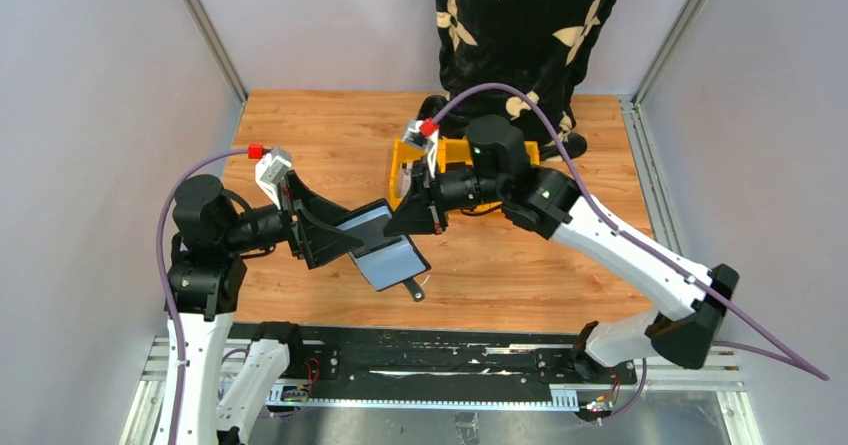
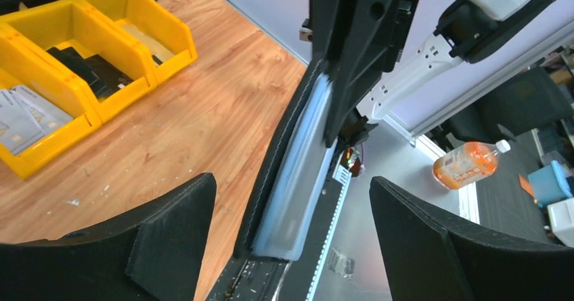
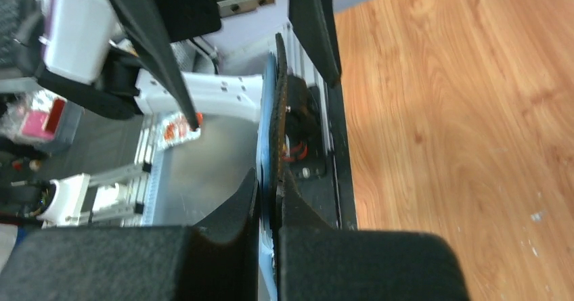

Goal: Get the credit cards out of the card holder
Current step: Remove the credit card from the card holder.

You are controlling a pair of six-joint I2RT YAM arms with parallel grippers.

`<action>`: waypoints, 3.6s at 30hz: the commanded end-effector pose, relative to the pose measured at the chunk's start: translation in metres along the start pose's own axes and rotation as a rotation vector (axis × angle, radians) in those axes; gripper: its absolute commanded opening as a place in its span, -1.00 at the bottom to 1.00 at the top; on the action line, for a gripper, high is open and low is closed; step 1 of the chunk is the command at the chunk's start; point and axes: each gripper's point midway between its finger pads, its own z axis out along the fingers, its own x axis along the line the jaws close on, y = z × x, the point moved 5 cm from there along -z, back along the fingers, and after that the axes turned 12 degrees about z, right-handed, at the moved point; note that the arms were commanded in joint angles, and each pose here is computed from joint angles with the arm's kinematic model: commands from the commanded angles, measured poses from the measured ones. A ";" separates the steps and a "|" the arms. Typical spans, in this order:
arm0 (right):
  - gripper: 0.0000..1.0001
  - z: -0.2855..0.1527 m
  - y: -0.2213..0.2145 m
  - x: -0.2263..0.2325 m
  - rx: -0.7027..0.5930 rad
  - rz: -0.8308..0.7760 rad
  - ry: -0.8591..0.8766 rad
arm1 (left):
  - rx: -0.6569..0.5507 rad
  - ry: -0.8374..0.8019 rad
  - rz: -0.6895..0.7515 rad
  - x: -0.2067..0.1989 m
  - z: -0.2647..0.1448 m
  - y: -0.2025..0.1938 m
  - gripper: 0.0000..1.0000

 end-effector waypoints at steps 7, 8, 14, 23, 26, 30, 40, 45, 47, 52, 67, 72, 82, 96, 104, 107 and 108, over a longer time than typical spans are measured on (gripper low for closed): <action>-1.00 -0.001 -0.021 0.006 0.321 -0.055 -0.039 | 0.203 0.056 0.190 0.003 0.008 -0.020 0.70; -1.00 0.000 -0.021 0.006 0.330 -0.058 -0.038 | 0.227 0.058 0.193 0.004 0.008 -0.023 0.69; -1.00 0.009 -0.026 0.012 0.383 -0.113 0.001 | 0.372 -0.040 0.145 0.000 0.006 -0.051 0.58; -1.00 0.024 -0.028 0.016 0.440 -0.133 0.001 | 0.392 -0.179 0.106 -0.008 0.012 -0.059 -0.20; -1.00 0.025 -0.027 0.019 0.439 -0.143 0.033 | 0.389 -0.212 0.099 -0.012 0.011 -0.064 -0.28; -1.00 0.029 -0.028 0.025 0.452 -0.166 0.073 | 0.387 -0.260 0.058 -0.015 0.012 -0.069 -0.01; -1.00 0.027 -0.035 0.026 0.479 -0.170 0.081 | 0.372 -0.306 0.036 -0.020 0.014 -0.064 -0.83; -0.31 0.020 -0.006 0.006 0.344 -0.197 -0.119 | 0.400 -0.219 0.053 -0.009 0.016 -0.060 -1.00; -0.17 0.007 0.013 0.001 0.219 -0.123 -0.190 | 0.402 -0.153 0.075 -0.002 0.018 -0.049 -1.00; 0.20 -0.022 0.033 0.016 -0.082 -0.105 -0.152 | 0.333 -0.047 0.042 0.008 0.023 -0.031 -1.00; 0.05 -0.001 -0.001 0.018 -0.170 0.243 0.117 | 0.056 -0.068 -0.108 -0.003 0.029 0.003 -1.00; 0.00 0.007 -0.003 0.009 -0.149 0.267 0.105 | 0.051 -0.125 -0.110 -0.014 0.025 0.005 -1.00; -0.19 0.014 -0.002 -0.003 -0.143 0.289 0.058 | 0.059 -0.241 -0.113 -0.035 0.016 0.003 -0.95; -0.22 0.002 0.021 -0.006 -0.261 0.262 -0.056 | 0.080 -0.241 -0.044 -0.041 0.008 -0.005 -0.94; 0.11 -0.026 0.038 0.018 -0.267 0.018 -0.116 | 0.126 -0.220 0.037 -0.043 0.001 -0.011 -0.98; 0.26 -0.031 0.042 0.026 -0.287 -0.078 -0.080 | 0.129 -0.227 0.032 -0.044 0.000 -0.013 -0.98; 0.34 -0.029 0.041 0.026 -0.281 -0.098 -0.060 | 0.132 -0.235 0.027 -0.044 0.000 -0.013 -0.98</action>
